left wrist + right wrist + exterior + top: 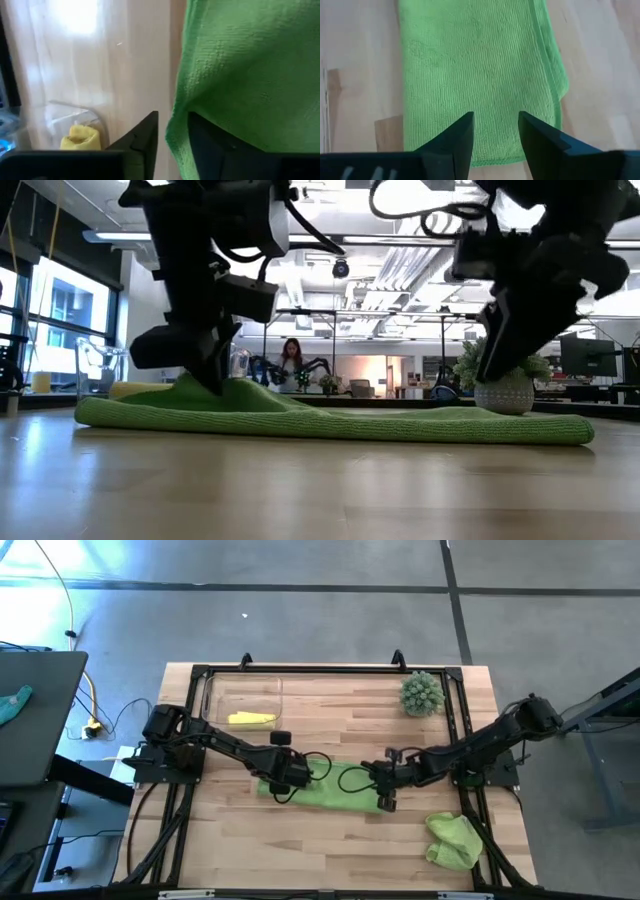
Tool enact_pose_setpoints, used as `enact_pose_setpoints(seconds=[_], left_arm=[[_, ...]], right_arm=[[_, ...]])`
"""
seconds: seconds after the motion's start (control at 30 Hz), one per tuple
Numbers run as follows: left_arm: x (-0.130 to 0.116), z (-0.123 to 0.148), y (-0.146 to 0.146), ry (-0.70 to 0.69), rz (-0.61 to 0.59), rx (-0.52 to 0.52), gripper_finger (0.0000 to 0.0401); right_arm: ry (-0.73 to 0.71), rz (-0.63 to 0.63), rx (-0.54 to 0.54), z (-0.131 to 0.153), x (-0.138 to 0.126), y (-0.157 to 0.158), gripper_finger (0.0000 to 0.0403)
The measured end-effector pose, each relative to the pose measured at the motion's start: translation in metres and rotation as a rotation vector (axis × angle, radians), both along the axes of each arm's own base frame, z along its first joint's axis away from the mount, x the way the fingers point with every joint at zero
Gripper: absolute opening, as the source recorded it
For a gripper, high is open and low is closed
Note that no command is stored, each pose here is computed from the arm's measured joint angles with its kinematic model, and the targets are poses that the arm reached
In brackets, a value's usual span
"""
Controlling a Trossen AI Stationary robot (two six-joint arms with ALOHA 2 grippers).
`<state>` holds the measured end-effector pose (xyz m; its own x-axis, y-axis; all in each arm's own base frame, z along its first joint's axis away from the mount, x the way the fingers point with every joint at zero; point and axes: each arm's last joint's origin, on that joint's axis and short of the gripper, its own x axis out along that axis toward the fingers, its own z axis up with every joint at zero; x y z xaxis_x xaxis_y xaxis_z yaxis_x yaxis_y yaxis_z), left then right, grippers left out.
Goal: Roll microfiber towels into tight, uniform cylinder then place into a basket
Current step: Fold the green microfiber cloth
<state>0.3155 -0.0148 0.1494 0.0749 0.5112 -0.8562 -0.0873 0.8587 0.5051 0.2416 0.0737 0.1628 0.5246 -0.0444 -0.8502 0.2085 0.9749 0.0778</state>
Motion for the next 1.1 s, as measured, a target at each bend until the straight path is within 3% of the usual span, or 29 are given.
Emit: enact_pose_setpoints(seconds=[0.27, 0.47, 0.6, 0.77, 0.97, 1.1], left_arm=[[-0.001, 0.036, -0.002, 0.041, 0.112, 0.138, 0.0121], [0.004, 0.044, -0.016, -0.01, 0.221, -0.124, 0.0122], [0.003, 0.043, -0.03, -0.021, 0.236, -0.182, 0.0122], [-0.004, 0.044, -0.04, -0.005, 0.263, -0.127, 0.0122], [-0.014, 0.049, -0.038, 0.022, 0.256, 0.084, 0.0122], [-0.014, 0.049, -0.037, 0.022, 0.262, 0.083, 0.0122]], right_arm=[[-0.052, -0.049, 0.063, -0.011, -0.003, 0.001, 0.0144], [-0.052, -0.053, 0.053, -0.014, -0.002, 0.001, 0.0144], [-0.035, -0.031, 0.031, -0.026, 0.004, 0.003, 0.0144], [-0.003, -0.013, 0.003, -0.043, 0.01, 0.005, 0.0144], [0.018, -0.025, -0.029, -0.054, 0.013, 0.005, 0.0144], [0.01, -0.024, -0.027, -0.054, 0.014, 0.006, 0.0144]])
